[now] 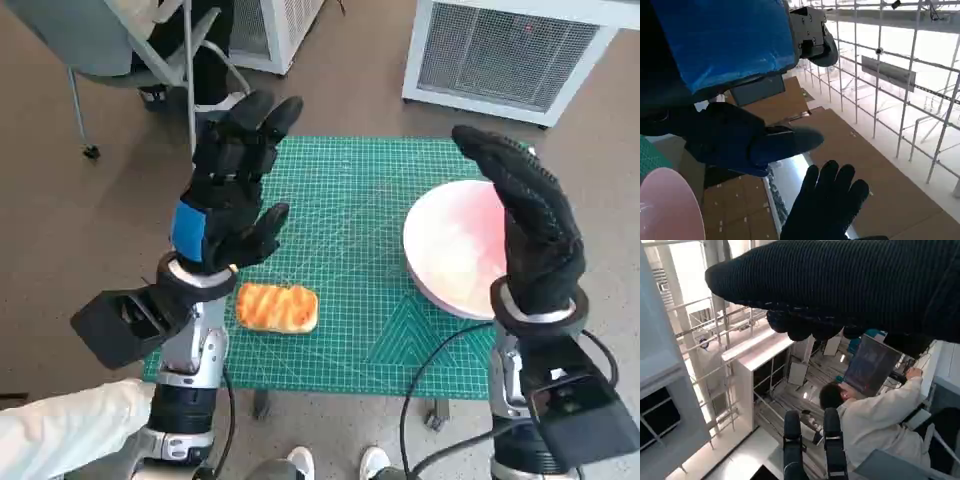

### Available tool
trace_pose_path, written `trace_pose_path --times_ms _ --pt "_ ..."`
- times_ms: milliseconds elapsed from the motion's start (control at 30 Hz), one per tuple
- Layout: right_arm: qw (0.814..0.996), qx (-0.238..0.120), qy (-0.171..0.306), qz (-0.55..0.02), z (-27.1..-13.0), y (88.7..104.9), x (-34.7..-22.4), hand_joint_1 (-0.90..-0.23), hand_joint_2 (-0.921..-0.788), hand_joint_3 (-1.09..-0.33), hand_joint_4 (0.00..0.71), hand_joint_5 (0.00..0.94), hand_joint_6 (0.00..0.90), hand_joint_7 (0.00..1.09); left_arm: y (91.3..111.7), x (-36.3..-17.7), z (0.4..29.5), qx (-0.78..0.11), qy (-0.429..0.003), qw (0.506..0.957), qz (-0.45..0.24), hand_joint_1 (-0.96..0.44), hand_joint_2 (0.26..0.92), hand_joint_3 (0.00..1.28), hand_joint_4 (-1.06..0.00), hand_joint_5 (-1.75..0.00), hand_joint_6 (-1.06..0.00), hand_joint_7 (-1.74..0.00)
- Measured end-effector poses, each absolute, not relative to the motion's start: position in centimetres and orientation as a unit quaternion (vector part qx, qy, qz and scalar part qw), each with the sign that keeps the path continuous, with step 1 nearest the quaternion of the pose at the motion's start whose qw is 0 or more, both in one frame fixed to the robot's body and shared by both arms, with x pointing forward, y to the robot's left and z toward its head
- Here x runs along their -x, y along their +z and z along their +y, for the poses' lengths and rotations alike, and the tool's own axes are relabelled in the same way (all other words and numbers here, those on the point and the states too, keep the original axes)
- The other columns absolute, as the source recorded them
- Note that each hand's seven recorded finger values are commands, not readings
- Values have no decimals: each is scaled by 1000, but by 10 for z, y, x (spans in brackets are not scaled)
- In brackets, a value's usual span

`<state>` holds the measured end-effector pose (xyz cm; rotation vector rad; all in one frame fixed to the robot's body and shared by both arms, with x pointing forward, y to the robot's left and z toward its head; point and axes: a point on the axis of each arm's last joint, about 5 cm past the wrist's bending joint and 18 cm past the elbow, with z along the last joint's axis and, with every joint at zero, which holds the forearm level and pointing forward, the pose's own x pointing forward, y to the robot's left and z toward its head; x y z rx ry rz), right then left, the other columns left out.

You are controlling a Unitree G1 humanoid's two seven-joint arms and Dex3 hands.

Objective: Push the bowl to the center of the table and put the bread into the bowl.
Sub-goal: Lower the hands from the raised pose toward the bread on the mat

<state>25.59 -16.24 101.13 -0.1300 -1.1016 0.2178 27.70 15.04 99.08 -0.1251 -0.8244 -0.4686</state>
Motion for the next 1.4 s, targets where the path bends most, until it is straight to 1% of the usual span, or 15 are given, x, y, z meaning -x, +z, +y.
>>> trace_pose_path --times_ms 633,767,900,1000,1100,1233,1333,1400 --pt "844 60 101 -524 -163 1012 -255 -542 -921 -752 289 2 -1 720 991 -277 150 57 -227 888 -396 -459 921 501 1 -424 1 -603" --pt "844 53 95 -525 -166 1012 -255 -546 -921 -746 293 4 2 718 991 -277 150 57 -227 888 -396 -460 921 503 1 -421 1 -602" --pt "846 60 92 -522 -172 1011 -254 -555 -921 -735 297 5 10 711 991 -277 150 57 -228 888 -396 -460 921 505 1 -419 1 -604" --pt "848 62 84 -520 -183 1009 -255 -562 -921 -721 302 5 47 650 991 -277 149 57 -228 888 -396 -460 921 506 1 -419 1 -606" --pt "854 68 62 -512 -201 1004 -257 -567 -921 -718 302 3 68 612 991 -277 150 57 -228 887 -397 -456 921 505 1 -423 1 -611" --pt "864 82 6 -496 -226 997 -257 -565 -921 -741 300 1 61 594 991 -277 151 57 -225 888 -397 -453 921 501 1 -444 1 -622" --pt "868 81 -47 -487 -239 992 -255 -564 -921 -760 289 0 30 625 992 -277 152 57 -222 889 -397 -458 921 499 1 -458 1 -629" --pt "872 87 -80 -476 -247 987 -255 -565 -921 -767 285 0 17 632 992 -277 152 57 -220 889 -398 -460 921 497 1 -463 1 -632"
